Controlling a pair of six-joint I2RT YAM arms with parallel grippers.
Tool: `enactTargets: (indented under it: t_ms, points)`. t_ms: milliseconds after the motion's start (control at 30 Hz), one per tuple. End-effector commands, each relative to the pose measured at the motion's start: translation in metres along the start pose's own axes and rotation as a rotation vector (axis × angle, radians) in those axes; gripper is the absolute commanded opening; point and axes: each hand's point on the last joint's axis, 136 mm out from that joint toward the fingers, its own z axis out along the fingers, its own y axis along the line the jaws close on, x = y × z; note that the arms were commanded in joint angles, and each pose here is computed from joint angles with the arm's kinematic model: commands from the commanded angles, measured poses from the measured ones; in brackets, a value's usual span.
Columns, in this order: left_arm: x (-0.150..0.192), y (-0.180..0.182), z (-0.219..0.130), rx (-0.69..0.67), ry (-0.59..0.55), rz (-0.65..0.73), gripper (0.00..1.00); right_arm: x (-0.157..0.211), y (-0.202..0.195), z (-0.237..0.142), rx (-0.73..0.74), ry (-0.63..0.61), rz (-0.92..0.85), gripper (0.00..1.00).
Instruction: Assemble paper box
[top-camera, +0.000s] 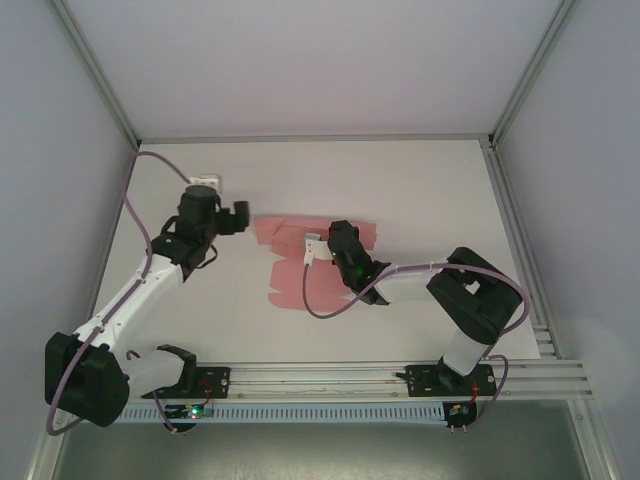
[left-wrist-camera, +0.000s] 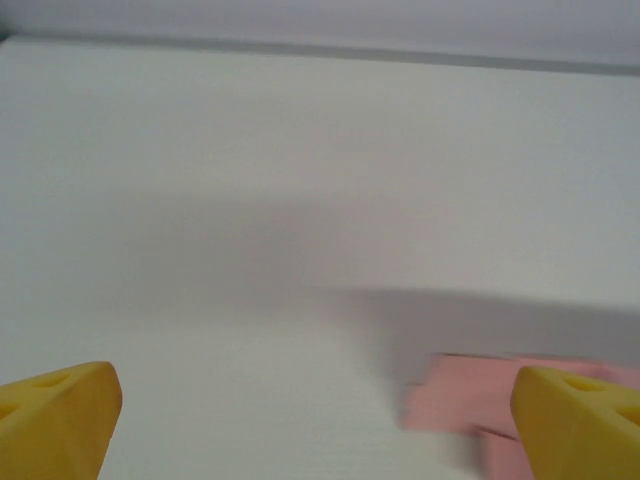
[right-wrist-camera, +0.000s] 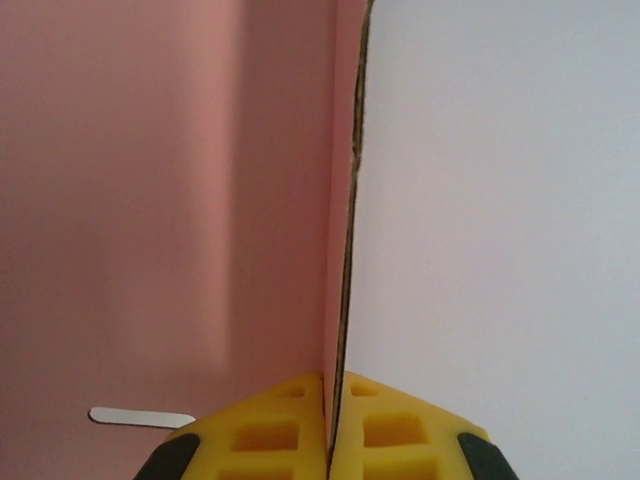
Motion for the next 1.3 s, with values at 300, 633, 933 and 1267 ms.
enactTargets:
  t_ms: [300, 633, 933, 1267]
  points:
    - [0.030, 0.078, 0.077, -0.139, 0.197, -0.310, 1.00, -0.009, -0.019, -0.003, 0.013, -0.070, 0.056, 0.00]
    - [0.049, 0.023, 0.136, 0.121, 0.287, -0.253, 0.98, -0.002, 0.023, 0.007, 0.011, -0.026, 0.030, 0.00]
    - [0.063, -0.036, 0.129, 0.341, 0.349, -0.126, 0.65, 0.002, 0.026, 0.005, 0.002, -0.007, 0.057, 0.00]
    - [0.082, -0.110, 0.056, 0.638, 0.320, 0.040, 0.39, 0.001, 0.025, -0.001, 0.008, -0.004, 0.050, 0.00]
